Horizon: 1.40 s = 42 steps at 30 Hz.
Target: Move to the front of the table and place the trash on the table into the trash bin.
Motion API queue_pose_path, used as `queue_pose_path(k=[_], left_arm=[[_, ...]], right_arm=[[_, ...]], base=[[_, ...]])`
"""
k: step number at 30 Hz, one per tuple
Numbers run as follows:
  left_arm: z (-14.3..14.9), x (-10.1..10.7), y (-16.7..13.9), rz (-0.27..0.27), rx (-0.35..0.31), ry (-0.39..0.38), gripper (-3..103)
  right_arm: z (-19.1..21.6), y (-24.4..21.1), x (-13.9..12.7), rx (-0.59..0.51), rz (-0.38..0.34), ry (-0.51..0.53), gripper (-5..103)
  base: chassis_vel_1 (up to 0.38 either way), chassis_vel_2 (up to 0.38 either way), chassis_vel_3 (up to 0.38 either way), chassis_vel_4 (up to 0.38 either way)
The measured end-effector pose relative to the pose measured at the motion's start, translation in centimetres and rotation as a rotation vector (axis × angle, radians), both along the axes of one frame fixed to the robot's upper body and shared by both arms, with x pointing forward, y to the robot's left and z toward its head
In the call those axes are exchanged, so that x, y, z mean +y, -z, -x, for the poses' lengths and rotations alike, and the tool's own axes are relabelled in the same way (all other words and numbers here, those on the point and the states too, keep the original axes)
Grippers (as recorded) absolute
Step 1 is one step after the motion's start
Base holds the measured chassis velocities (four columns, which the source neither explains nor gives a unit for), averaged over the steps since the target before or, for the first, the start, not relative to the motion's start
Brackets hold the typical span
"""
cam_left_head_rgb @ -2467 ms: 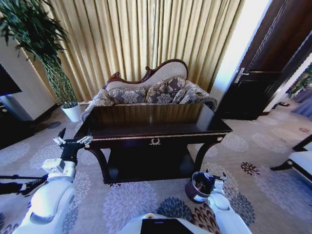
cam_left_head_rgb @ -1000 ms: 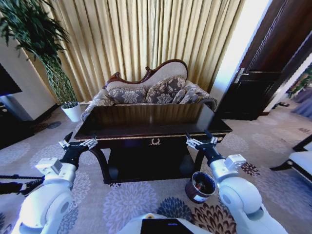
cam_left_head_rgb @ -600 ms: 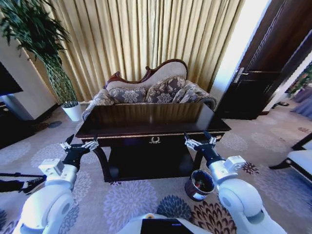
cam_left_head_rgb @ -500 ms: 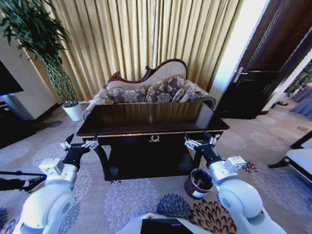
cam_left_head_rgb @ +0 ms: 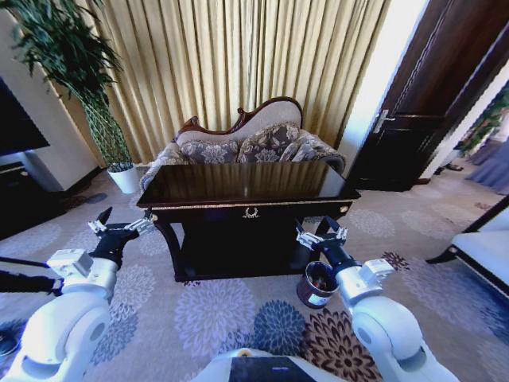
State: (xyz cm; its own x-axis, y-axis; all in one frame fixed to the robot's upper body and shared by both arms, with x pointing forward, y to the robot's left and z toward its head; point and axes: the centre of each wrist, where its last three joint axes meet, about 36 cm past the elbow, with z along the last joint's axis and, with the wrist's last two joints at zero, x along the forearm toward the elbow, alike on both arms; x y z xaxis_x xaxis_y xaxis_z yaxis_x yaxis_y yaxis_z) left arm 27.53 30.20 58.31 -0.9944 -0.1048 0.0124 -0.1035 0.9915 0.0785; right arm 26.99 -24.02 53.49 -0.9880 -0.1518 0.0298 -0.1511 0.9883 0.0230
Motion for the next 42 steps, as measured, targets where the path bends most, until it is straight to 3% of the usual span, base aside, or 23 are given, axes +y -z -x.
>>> queue_pose_path(k=[42], left_arm=[[0.24, -0.14, 0.47, 0.005, 0.016, 0.013, 100]], right_arm=[[0.48, 0.09, 0.17, -0.012, -0.012, 0.004, 100]], base=[[0.146, -0.146, -0.147, 0.151]])
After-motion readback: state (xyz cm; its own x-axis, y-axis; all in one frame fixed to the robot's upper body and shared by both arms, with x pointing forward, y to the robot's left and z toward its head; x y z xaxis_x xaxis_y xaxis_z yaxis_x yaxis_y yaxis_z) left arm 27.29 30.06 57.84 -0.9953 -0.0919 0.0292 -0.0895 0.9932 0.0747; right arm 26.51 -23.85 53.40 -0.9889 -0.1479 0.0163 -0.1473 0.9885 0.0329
